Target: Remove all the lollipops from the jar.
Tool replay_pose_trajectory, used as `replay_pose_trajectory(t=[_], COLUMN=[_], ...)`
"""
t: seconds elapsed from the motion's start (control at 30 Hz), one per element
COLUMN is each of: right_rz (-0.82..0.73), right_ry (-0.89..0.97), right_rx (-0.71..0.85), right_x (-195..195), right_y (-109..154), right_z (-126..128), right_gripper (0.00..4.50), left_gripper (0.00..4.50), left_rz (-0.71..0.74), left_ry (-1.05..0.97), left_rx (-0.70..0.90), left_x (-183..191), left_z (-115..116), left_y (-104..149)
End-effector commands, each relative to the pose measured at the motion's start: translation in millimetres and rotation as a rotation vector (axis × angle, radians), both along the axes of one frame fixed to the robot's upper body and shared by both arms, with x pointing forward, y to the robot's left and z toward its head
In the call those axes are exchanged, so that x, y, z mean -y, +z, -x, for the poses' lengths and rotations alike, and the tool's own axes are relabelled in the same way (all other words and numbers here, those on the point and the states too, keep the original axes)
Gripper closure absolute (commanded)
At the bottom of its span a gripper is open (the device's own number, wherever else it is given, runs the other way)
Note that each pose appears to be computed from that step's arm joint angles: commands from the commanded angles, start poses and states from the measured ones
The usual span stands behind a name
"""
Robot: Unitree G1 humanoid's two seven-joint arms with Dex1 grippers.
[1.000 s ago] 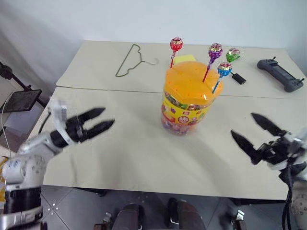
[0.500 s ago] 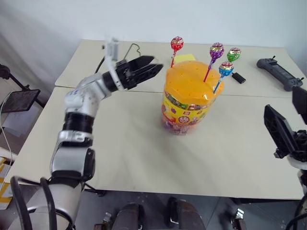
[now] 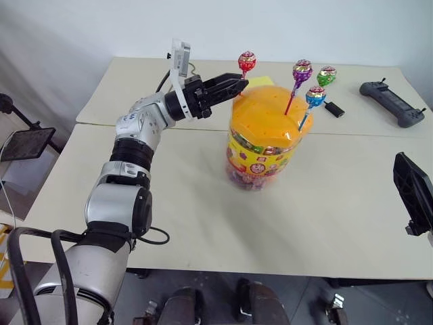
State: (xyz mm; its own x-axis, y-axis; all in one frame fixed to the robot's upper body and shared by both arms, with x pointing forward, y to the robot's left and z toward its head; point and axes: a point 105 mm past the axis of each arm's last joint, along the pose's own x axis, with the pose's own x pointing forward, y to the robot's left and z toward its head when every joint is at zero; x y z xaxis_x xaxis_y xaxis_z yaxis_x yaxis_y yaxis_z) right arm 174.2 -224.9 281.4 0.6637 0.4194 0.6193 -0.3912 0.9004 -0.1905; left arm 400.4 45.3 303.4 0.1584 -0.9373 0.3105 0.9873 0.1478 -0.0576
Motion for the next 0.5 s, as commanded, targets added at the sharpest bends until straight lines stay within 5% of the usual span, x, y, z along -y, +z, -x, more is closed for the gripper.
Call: replay_pose_trajectory(t=[0.03, 0.1, 0.4, 0.5], right_rz=[-0.010, -0.015, 0.050, 0.202], right_ry=[0.014, 0.028, 0.252, 0.393], right_rx=[0.034, 0.028, 0.029, 0.029], right_x=[-6, -7, -31, -46], right_y=[5, 4, 14, 16], right_z=[6, 5, -16, -26], right_gripper=[0.00, 0.00, 0.00, 0.00], left_gripper=[4.13, 4.48, 4.48, 4.48], left_rz=[0.039, 0.088, 0.523, 0.426], left_ry=[-0.012, -0.010, 0.078, 0.332], left_rx=[0.048, 0.045, -0.021, -0.039], left_x=[6, 5, -54, -109], left_z=[3, 3, -5, -17], left_y=[17, 21, 69, 41])
